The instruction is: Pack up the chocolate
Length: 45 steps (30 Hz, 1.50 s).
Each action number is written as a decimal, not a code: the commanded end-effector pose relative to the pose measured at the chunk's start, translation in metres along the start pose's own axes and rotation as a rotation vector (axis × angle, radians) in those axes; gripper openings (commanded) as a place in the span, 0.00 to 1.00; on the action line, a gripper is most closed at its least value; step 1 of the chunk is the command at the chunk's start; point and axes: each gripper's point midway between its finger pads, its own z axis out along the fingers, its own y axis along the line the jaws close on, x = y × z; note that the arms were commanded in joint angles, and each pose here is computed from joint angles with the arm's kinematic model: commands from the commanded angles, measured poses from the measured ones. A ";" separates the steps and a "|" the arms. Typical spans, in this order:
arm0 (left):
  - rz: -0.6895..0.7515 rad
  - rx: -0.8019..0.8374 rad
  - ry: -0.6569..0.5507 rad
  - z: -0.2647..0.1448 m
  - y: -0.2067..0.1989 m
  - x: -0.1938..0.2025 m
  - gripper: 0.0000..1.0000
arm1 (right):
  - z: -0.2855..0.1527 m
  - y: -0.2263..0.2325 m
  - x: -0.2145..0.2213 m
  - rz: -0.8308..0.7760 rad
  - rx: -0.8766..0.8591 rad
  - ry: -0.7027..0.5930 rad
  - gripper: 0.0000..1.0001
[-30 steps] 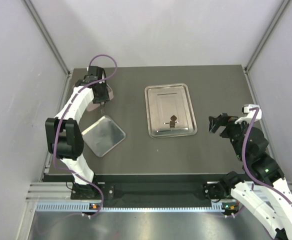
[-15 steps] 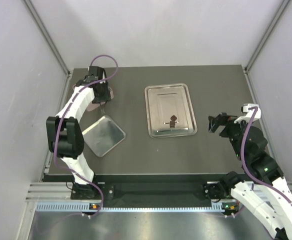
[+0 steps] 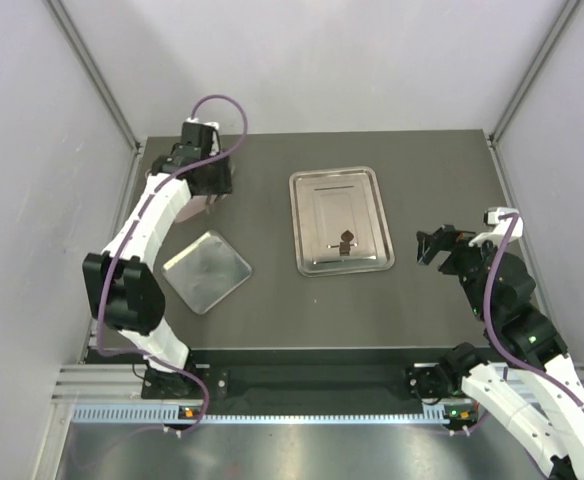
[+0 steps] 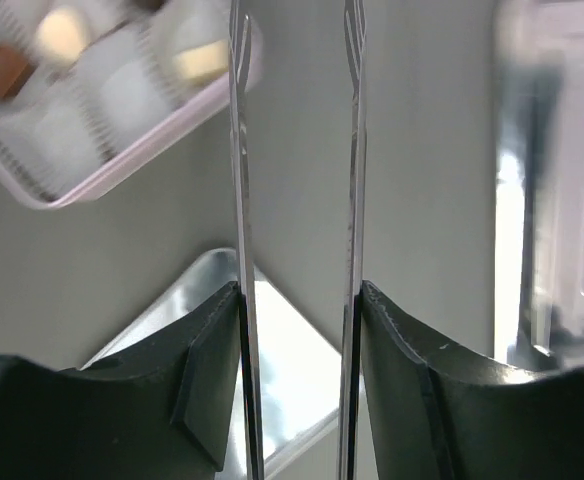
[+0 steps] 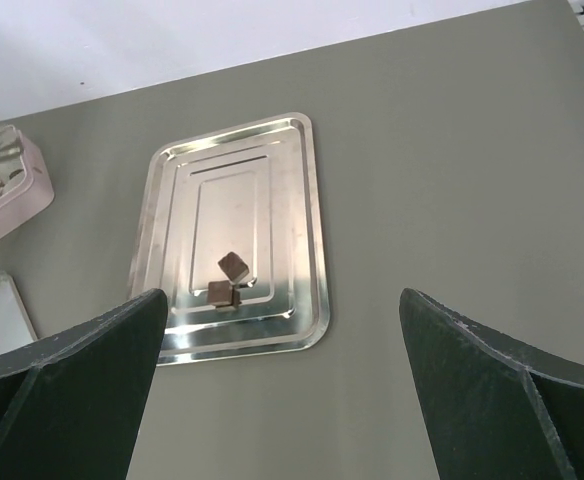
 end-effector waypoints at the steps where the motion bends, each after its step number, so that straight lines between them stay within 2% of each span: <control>1: 0.120 0.179 -0.139 -0.060 -0.074 -0.022 0.52 | -0.005 0.006 -0.022 0.035 -0.018 -0.048 1.00; 3: 0.169 0.216 -0.134 -0.068 -0.101 -0.010 0.52 | -0.004 0.006 -0.019 0.038 -0.014 -0.036 1.00; 4: 0.212 0.264 -0.120 -0.073 -0.127 0.004 0.52 | -0.005 0.006 -0.018 0.044 -0.016 -0.032 1.00; 9: 0.332 0.393 -0.052 -0.085 -0.198 0.066 0.52 | -0.007 0.006 -0.017 0.056 -0.016 -0.026 1.00; 15: 0.417 0.479 0.047 -0.086 -0.245 0.133 0.52 | -0.011 0.002 -0.018 0.053 0.002 -0.022 1.00; 21: 0.476 0.474 0.079 -0.082 -0.262 0.163 0.53 | -0.012 0.000 -0.019 0.052 0.009 -0.021 1.00; 35: 0.484 0.402 0.093 -0.059 -0.258 0.176 0.56 | -0.010 -0.002 -0.017 0.045 0.023 -0.019 1.00; 45: 0.493 0.370 0.137 -0.039 -0.257 0.191 0.54 | -0.010 -0.002 -0.019 0.041 0.023 -0.026 1.00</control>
